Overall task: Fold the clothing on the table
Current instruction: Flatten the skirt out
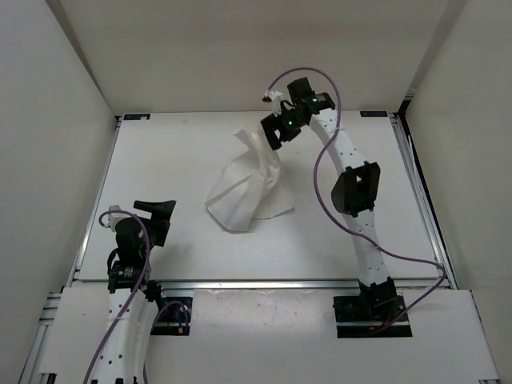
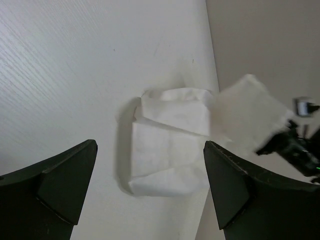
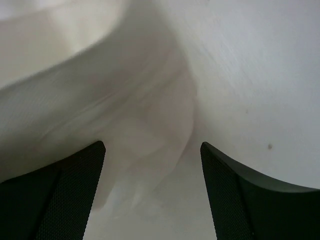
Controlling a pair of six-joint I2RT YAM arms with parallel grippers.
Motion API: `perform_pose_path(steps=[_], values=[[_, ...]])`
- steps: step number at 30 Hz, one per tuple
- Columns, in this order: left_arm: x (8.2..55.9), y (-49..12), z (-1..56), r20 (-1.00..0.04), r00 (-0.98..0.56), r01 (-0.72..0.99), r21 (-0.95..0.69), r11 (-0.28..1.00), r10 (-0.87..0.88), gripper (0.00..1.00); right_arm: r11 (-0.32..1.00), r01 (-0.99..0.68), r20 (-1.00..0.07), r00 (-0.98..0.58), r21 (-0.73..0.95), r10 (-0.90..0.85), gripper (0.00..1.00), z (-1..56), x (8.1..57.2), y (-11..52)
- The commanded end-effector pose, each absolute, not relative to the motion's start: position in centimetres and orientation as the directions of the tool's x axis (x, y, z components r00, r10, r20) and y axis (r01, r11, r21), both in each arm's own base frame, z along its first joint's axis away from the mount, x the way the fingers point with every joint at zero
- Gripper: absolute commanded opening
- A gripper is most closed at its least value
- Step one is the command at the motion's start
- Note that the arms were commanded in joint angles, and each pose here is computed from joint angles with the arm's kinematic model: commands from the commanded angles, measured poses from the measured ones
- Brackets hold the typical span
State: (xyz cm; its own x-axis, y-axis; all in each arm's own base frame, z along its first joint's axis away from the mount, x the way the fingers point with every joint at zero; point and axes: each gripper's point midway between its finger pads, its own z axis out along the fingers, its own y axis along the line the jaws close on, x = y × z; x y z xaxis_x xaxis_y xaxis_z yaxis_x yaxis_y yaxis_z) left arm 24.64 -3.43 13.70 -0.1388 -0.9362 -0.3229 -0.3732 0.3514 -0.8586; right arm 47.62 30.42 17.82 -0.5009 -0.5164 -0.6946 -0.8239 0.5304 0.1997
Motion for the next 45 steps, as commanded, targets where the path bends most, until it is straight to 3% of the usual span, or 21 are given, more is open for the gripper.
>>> perform_pose_path(steps=[1, 8, 13, 18, 22, 26, 28, 32, 36, 38, 45], values=[[25.0, -3.3, 14.0, -0.29, -0.113, -0.371, -0.875, 0.311, -0.95, 0.99, 0.534, -0.812, -0.518, -0.569, 0.234, -0.639, 0.83, 13.6, 43.6, 29.7], [25.4, -3.0, 13.8, -0.278, -0.102, -0.365, -0.883, 0.296, -0.955, 0.99, 0.555, -0.803, -0.523, -0.576, 0.218, -0.628, 0.82, 14.4, 43.4, 30.0], [26.2, -3.3, 14.4, -0.304, -0.138, -0.357, -0.873, 0.334, -0.943, 0.98, 0.585, -0.801, -0.596, -0.532, 0.125, -0.601, 0.81, 15.4, 46.4, 30.0], [28.4, -5.4, 15.1, -0.385, -0.279, -0.292, -0.838, 0.46, -0.88, 0.99, 0.576, -0.817, -0.544, -0.47, -0.032, -0.695, 0.77, 12.1, 47.4, 30.4], [32.3, -9.7, 16.3, -0.433, -0.388, -0.197, -0.823, 0.532, -0.814, 0.99, 0.566, -0.823, -0.573, -0.444, -0.043, -0.689, 0.74, 12.4, 48.8, 30.5], [37.4, -14.2, 17.4, -0.374, -0.456, -0.121, -0.873, 0.472, -0.808, 0.99, 0.515, -0.857, -0.62, -0.401, -0.006, -0.674, 0.74, 14.7, 48.0, 31.4], [39.1, -16.6, 17.4, -0.295, -0.506, -0.118, -0.907, 0.404, -0.811, 0.99, 0.501, -0.865, -0.629, -0.408, 0.034, -0.662, 0.74, 15.1, 47.1, 31.4], [43.0, -19.9, 16.6, -0.26, -0.516, -0.116, -0.923, 0.367, -0.816, 0.99, 0.506, -0.86, -0.627, -0.431, 0.067, -0.649, 0.71, 14.8, 46.8, 31.0], [46.1, -23.6, 14.3, -0.161, -0.563, -0.159, -0.941, 0.298, -0.81, 0.99, 0.485, -0.872, -0.62, -0.421, 0.074, -0.662, 0.6, 14.4, 46.3, 31.8], [47.3, -24.6, 13.7, -0.149, -0.563, -0.171, -0.941, 0.291, -0.813, 0.98, 0.481, -0.874, -0.619, -0.413, 0.063, -0.668, 0.56, 14.2, 46.5, 32.1], [50.4, -26.1, 12.9, -0.161, -0.567, -0.192, -0.928, 0.32, -0.808, 0.98, 0.457, -0.888, -0.634, -0.384, 0.054, -0.671, 0.57, 14.7, 46.3, 32.5]])
